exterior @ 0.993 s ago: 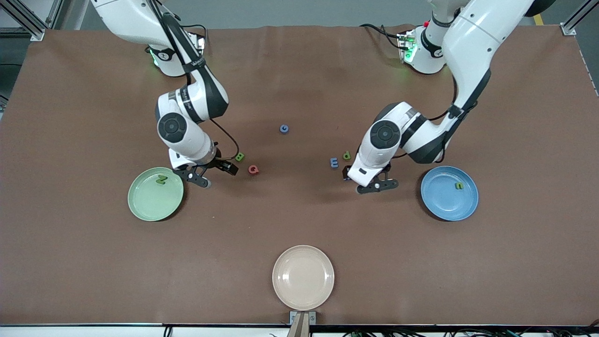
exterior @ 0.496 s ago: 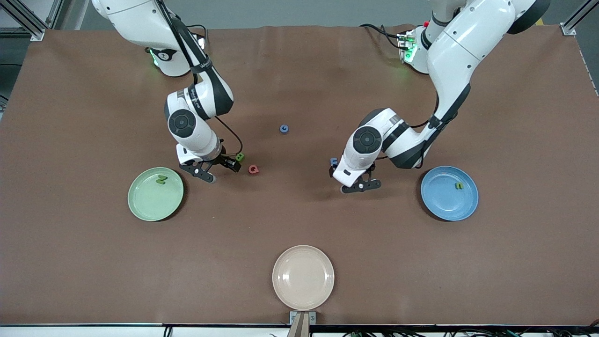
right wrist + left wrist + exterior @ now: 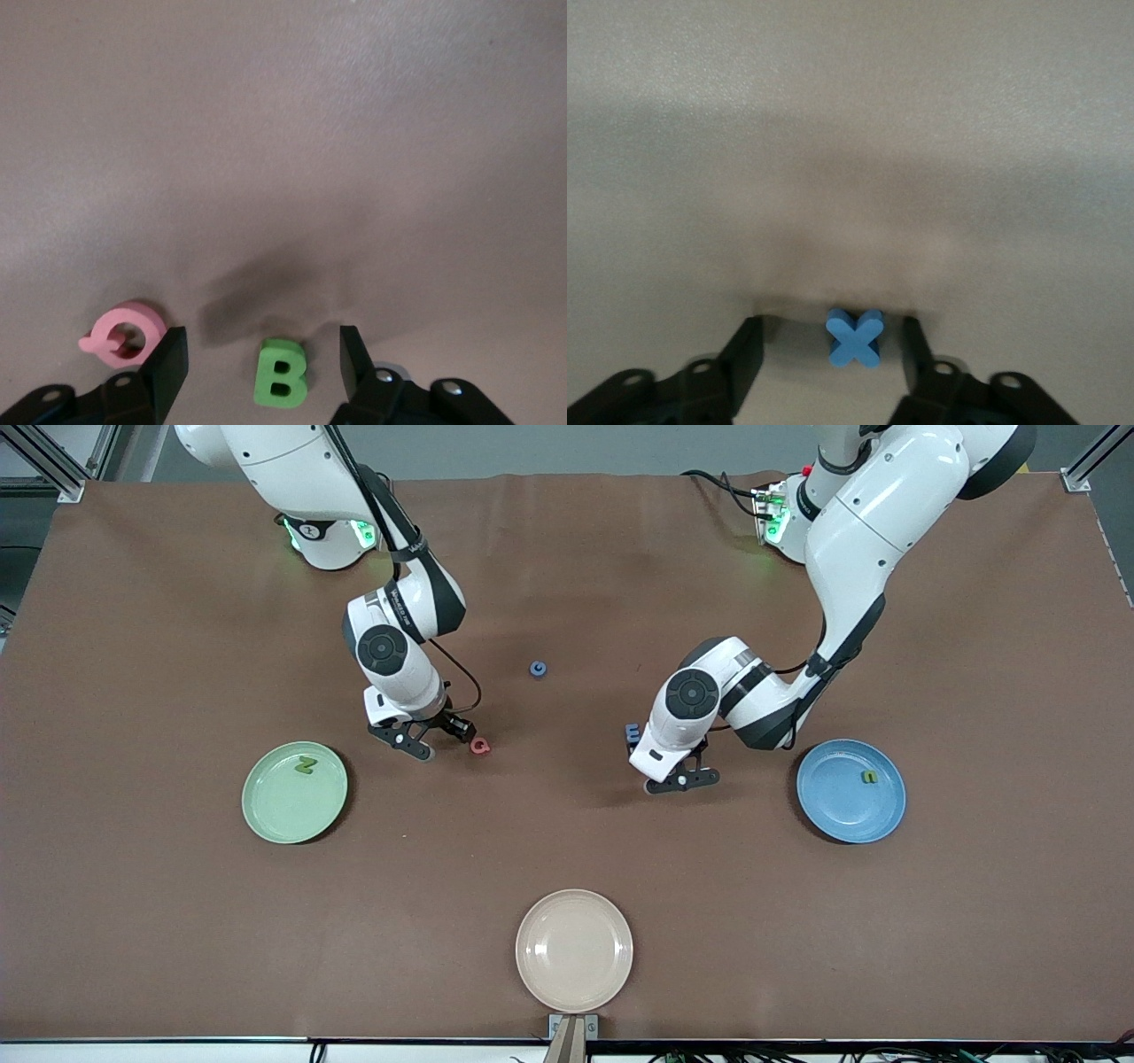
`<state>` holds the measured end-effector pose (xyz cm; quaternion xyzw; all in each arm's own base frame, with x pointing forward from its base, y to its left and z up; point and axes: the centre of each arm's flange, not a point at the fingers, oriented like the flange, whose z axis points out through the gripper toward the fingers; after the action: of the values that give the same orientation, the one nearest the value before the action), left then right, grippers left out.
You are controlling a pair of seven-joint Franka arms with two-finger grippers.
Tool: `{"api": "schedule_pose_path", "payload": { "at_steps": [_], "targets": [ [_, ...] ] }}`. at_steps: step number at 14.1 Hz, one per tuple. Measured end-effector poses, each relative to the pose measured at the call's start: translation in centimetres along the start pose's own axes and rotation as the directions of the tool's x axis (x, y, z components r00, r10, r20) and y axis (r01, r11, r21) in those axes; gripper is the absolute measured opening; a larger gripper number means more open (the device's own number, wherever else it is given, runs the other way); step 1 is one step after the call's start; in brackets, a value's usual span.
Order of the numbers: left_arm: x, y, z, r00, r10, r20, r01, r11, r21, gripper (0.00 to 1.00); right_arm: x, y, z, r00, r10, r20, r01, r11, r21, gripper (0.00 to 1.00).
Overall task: Sort upper and lower case letters into plates
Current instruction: 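Grasp the blue x with the left gripper while the right gripper grasps the B, then drop the x in the blue plate while the right gripper drops the B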
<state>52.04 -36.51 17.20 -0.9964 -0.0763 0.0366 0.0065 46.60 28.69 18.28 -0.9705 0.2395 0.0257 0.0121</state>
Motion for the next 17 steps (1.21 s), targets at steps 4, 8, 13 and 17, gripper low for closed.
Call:
{"api": "schedule_pose_path", "payload": {
  "at_steps": [4,8,13,17],
  "targets": [
    [-0.2,0.6,-0.3,1.0,-0.022,-0.006,0.021,1.0,-0.011,0.43,-0.7,0.5,0.7,1.0,0.005,0.007,-0.005,1.0,-0.014,0.49],
    [-0.3,0.8,-0.4,0.999,-0.043,-0.008,0.043,0.999,-0.013,0.3,-0.9,0.5,0.6,1.0,0.02,-0.007,-0.02,1.0,0.003,0.34],
    [0.0,0.4,-0.6,0.997,-0.08,-0.004,0.08,0.997,0.009,0.25,-1.0,0.4,0.6,0.999,0.034,-0.009,-0.034,0.999,0.004,0.25],
    [3.3,-3.5,-5.0,0.995,-0.094,-0.037,0.097,0.992,0.078,0.25,2.1,2.0,-0.2,1.0,-0.003,-0.019,0.003,1.0,0.007,0.25]
  ]
}}
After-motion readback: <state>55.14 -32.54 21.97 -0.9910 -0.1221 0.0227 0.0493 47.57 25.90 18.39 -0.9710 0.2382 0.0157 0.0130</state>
